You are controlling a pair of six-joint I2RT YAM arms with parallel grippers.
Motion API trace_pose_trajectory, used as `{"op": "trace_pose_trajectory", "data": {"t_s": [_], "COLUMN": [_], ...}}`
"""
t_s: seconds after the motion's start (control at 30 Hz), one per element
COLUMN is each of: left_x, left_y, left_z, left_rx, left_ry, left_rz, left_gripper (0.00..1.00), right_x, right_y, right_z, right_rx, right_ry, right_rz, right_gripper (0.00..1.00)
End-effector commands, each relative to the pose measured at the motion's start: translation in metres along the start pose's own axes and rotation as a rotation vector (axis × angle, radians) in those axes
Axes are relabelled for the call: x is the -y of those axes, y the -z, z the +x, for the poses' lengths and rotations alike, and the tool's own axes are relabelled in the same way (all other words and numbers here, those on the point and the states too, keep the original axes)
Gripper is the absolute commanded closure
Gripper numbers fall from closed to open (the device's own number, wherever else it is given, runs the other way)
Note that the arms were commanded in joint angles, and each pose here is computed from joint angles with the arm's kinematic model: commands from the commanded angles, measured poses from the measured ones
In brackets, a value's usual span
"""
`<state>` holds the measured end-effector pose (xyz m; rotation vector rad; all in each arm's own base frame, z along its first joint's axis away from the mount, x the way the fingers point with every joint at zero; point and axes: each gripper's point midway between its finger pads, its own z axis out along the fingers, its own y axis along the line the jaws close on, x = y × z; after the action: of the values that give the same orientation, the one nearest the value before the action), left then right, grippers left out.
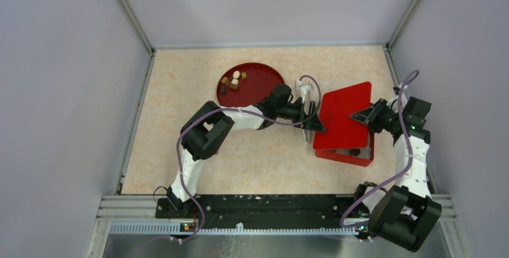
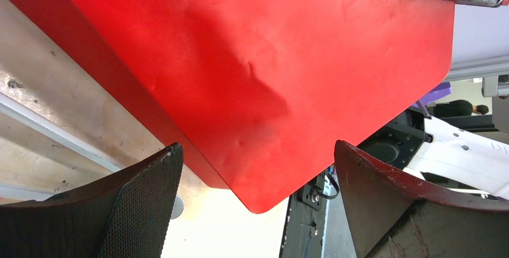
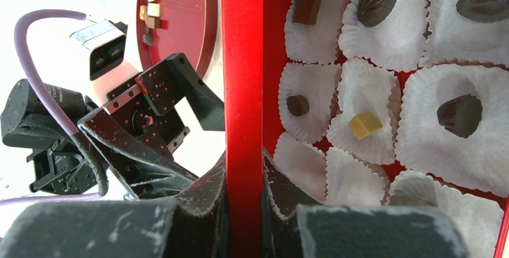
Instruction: Pack the chocolate
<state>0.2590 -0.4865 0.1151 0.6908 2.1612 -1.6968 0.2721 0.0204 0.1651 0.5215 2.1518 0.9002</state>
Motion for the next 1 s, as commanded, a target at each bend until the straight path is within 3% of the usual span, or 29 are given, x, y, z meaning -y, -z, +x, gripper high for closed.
{"op": "trace_pose_trajectory", "data": {"t_s": [0.0,0.6,0.67,0.83,0.97], "left_x": [0.009,0.017,0.020,0.023,0.023], "left_y": [-0.005,-0.010,-0.010,-0.012,-0.013], "left_z": [-0.008,-0.006,-0.006,-0.007,-0.006], "left_rx": [0.003,-0.002,-0.002,0.001,-0.002], "left_ry": [-0.043,-0.032,-0.034,-0.040,-0.046], "left_rz": [0.038,0.085,0.092,0.095,0.093], "left_gripper": [0.02,0.02,0.02,0.02,0.01], "right_x": [-0.003,0.006,0.008,0.012,0.018], "right_y": [0.003,0.007,0.009,0.014,0.017], "right_z": [-0.012,-0.014,-0.015,-0.018,-0.019], "right_rx": [0.041,0.056,0.063,0.089,0.098], "right_ry": [0.051,0.051,0.051,0.058,0.057], "right_rz": [-0.005,0.068,0.092,0.146,0.182], "right_gripper": [1.00,0.99,0.94,0.66,0.55]}}
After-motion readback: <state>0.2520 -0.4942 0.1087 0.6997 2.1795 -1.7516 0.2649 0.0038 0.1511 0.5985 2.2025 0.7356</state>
